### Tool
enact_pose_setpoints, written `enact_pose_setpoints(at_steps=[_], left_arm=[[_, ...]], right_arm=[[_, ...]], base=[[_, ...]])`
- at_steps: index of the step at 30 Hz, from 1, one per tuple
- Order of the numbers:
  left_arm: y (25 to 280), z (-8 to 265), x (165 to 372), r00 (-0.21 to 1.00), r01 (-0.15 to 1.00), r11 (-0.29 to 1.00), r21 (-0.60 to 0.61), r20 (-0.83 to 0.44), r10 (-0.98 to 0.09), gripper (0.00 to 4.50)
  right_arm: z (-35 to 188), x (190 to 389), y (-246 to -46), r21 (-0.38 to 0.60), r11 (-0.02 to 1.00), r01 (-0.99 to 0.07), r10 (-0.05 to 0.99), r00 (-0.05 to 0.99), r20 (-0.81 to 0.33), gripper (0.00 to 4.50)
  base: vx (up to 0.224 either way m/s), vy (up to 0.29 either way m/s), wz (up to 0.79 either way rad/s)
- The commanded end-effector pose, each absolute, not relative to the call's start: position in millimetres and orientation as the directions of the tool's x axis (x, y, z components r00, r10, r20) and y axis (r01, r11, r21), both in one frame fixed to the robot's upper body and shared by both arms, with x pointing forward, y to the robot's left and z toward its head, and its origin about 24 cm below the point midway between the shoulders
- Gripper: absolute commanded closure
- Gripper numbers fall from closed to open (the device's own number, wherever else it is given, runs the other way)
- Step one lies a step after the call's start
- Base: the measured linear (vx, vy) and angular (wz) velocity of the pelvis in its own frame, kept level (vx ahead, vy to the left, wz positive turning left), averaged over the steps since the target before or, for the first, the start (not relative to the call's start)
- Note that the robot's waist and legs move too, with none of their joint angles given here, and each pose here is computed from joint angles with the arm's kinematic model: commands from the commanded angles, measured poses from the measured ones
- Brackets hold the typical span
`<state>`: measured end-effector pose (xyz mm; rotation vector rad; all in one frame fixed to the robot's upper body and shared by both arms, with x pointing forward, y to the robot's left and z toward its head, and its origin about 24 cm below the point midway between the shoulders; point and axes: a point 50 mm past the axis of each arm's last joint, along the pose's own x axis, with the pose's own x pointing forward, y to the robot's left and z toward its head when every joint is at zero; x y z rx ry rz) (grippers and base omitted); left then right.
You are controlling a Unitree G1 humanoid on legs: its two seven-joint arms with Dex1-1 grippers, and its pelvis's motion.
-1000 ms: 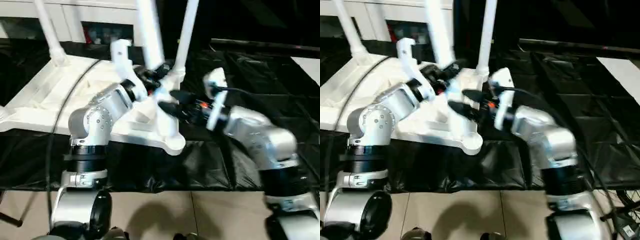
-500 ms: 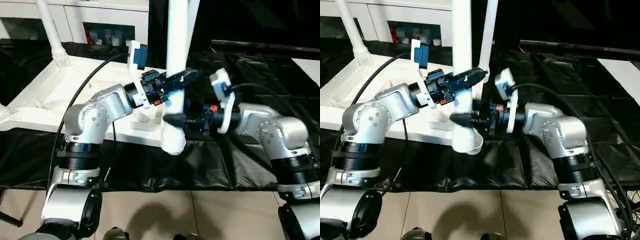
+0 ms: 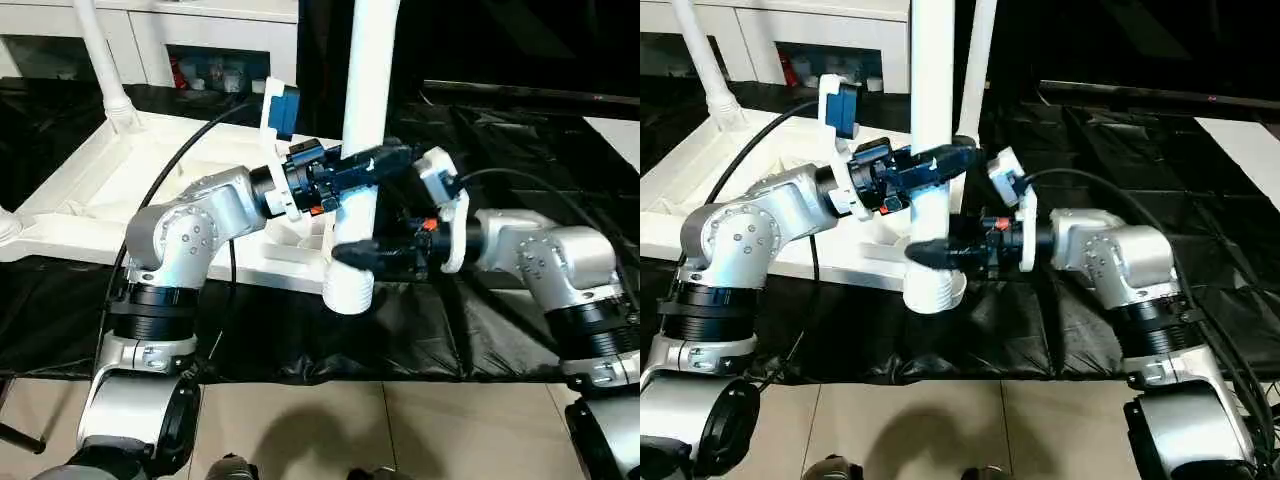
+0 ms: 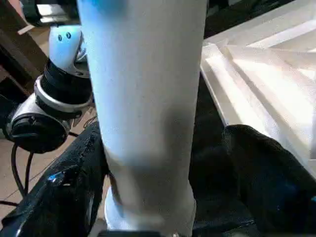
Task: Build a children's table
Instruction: Pick table leg
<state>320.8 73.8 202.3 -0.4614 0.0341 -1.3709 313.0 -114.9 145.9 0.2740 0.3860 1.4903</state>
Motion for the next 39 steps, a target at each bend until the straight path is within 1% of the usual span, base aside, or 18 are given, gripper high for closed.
enact_pose_setpoints(at_steps=[1, 8, 9, 10, 11, 13, 14, 17, 20, 25, 26, 28, 30, 33, 35, 36, 37, 39], left_arm=[[64.3, 207.2, 316.1, 0.158, 0.945, 0.074, -0.318, 0.249, -0.955, 2.62], [62.4, 206.4, 316.1, 0.157, 0.945, 0.073, -0.318, 0.246, -0.957, 2.62], [62.4, 206.5, 315.9, 0.155, 0.945, 0.071, -0.318, 0.246, -0.957, 2.62], [62.5, 206.6, 315.7, 0.152, 0.946, 0.069, -0.317, 0.245, -0.958, 2.62], [62.6, 206.6, 315.7, 0.152, 0.946, 0.07, -0.316, 0.244, -0.958, 2.62], [62.9, 206.5, 315.7, 0.152, 0.946, 0.07, -0.315, 0.243, -0.958, 2.62], [63.1, 206.4, 315.7, 0.152, 0.947, 0.07, -0.315, 0.242, -0.958, 2.62], [63.7, 206.1, 315.5, 0.151, 0.947, 0.07, -0.314, 0.24, -0.959, 2.62], [63.9, 205.8, 315.5, 0.148, 0.947, 0.069, -0.313, 0.238, -0.96, 2.62], [63.8, 206.0, 314.6, 0.13, 0.953, 0.055, -0.299, 0.239, -0.962, 2.62], [63.8, 206.0, 314.6, 0.131, 0.953, 0.056, -0.298, 0.238, -0.962, 2.27], [63.4, 207.9, 315.2, 0.135, 0.951, 0.054, -0.304, 0.252, -0.958, 1.92], [62.6, 210.2, 316.5, 0.153, 0.948, 0.063, -0.311, 0.272, -0.95, 1.87], [62.9, 214.6, 319.1, 0.181, 0.95, 0.078, -0.302, 0.328, -0.927, 1.57], [65.0, 218.8, 324.2, 0.24, 0.945, 0.126, -0.302, 0.378, -0.894, 1.53], [68.2, 223.6, 328.6, 0.285, 0.939, 0.16, -0.304, 0.428, -0.858, 1.53], [69.1, 224.6, 329.8, 0.297, 0.936, 0.169, -0.308, 0.437, -0.849, 1.53], [80.0, 233.7, 341.3, 0.416, 0.9, 0.261, -0.349, 0.513, -0.75, 1.53]], right_arm=[[150.2, 312.5, -111.0, 0.404, 0.041, -0.914, 0.997, 0.009, -0.079, 0.65], [149.1, 311.7, -108.3, 0.411, 0.028, -0.911, 0.997, -0.004, -0.076, 0.65], [148.9, 311.7, -108.0, 0.412, 0.026, -0.911, 0.997, -0.005, -0.075, 0.82], [148.4, 311.8, -107.5, 0.415, 0.025, -0.91, 0.997, -0.008, -0.076, 0.93], [148.3, 311.8, -107.4, 0.415, 0.025, -0.909, 0.997, -0.008, -0.077, 0.93], [148.2, 311.9, -107.4, 0.416, 0.024, -0.909, 0.997, -0.008, -0.077, 1.19], [148.2, 311.8, -107.4, 0.417, 0.023, -0.909, 0.997, -0.01, -0.077, 1.19], [148.1, 311.6, -107.7, 0.42, 0.019, -0.908, 0.997, -0.014, -0.076, 1.52], [147.6, 311.7, -107.7, 0.418, 0.021, -0.908, 0.997, -0.013, -0.078, 1.68], [145.7, 313.5, -106.9, 0.404, 0.044, -0.914, 0.996, 0.007, -0.092, 2.1], [145.7, 313.8, -106.6, 0.402, 0.046, -0.915, 0.996, 0.01, -0.091, 2.27], [145.9, 314.7, -105.0, 0.396, 0.055, -0.916, 0.997, 0.026, -0.079, 2.39], [145.7, 315.5, -103.8, 0.394, 0.068, -0.916, 0.997, 0.045, -0.066, 2.5], [146.0, 318.8, -103.2, 0.392, 0.101, -0.914, 0.995, 0.097, -0.029, 2.56], [148.0, 321.1, -102.9, 0.382, 0.121, -0.916, 0.991, 0.136, 0.011, 2.57], [148.8, 322.5, -103.1, 0.375, 0.139, -0.916, 0.986, 0.163, 0.032, 2.57], [148.8, 322.9, -103.2, 0.374, 0.146, -0.916, 0.985, 0.171, 0.035, 2.57], [148.1, 327.0, -104.3, 0.36, 0.22, -0.907, 0.965, 0.255, 0.053, 2.59]], base=[[0.0, 0.0, 0.0], [0.0, 0.0, 0.0], [0.0, 0.0, 0.0], [0.0, 0.0, 0.0], [0.0, 0.0, 0.0], [0.0, 0.0, 0.0], [0.0, 0.0, 0.0], [0.0, 0.0, 0.0], [0.0, 0.0, 0.0], [0.0, 0.0, 0.0], [0.0, 0.0, 0.0], [0.0, 0.0, 0.0], [0.0, 0.0, 0.0], [0.0, 0.0, 0.0], [0.0, 0.0, 0.0], [0.0, 0.0, 0.0], [0.0, 0.0, 0.0], [0.0, 0.0, 0.0]])
